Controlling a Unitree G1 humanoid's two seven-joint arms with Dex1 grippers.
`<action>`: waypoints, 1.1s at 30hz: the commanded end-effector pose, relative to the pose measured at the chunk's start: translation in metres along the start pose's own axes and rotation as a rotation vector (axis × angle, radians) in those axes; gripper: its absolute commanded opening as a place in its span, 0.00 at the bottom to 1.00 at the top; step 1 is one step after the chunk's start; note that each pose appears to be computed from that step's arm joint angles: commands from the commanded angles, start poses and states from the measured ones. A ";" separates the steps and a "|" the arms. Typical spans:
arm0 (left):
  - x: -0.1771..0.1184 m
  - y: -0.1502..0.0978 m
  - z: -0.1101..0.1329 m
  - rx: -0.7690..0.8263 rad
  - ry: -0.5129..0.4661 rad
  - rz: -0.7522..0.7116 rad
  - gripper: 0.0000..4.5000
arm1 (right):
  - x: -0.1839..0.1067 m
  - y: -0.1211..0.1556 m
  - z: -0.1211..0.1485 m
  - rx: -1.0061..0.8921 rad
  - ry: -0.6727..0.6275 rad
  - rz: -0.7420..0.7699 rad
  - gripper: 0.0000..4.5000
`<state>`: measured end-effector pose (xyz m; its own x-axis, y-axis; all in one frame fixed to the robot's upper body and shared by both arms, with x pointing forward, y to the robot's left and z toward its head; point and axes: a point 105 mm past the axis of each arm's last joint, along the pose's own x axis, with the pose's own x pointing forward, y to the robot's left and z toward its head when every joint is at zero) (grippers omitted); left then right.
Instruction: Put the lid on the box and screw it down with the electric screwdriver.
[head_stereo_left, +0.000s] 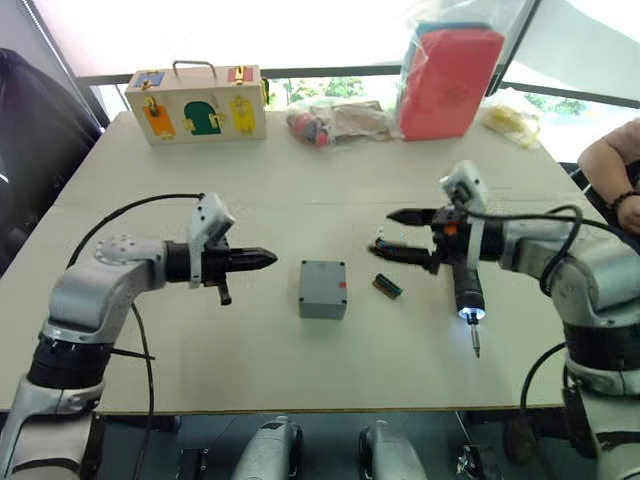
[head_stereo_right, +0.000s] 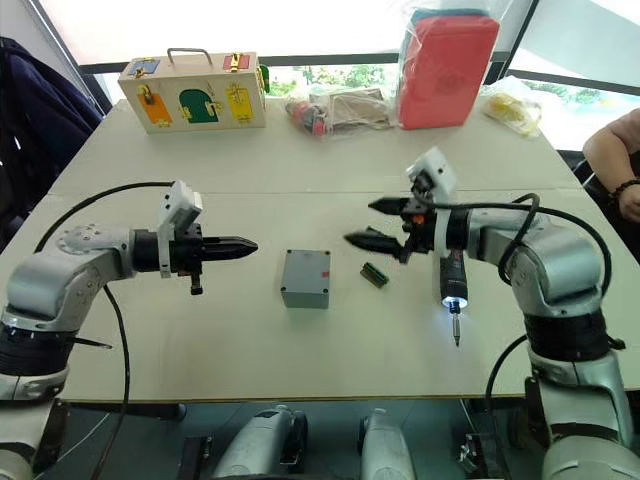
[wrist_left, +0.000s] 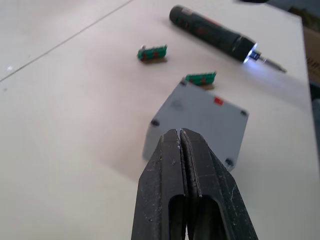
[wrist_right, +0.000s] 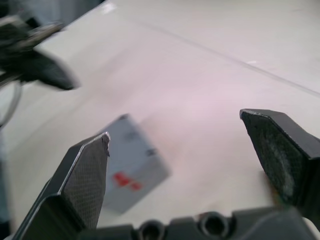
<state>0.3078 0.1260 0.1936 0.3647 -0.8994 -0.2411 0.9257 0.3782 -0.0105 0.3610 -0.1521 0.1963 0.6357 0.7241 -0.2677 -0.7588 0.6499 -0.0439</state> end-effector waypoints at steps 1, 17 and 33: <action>0.005 -0.005 0.015 0.041 -0.027 -0.005 0.00 | 0.015 -0.016 -0.013 -0.071 0.019 -0.035 0.99; 0.008 -0.016 0.001 0.020 0.018 0.005 0.00 | 0.050 -0.029 -0.038 -0.116 0.056 -0.025 0.57; 0.007 -0.017 -0.005 0.030 0.052 0.010 0.00 | 0.060 -0.035 -0.041 -0.047 0.023 -0.053 0.47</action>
<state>0.2976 0.1160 0.1796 0.3698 -0.8806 -0.2962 0.9190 0.3935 -0.0228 0.4145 -0.1425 0.1225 0.6525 0.6762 -0.3421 -0.7348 0.6749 -0.0677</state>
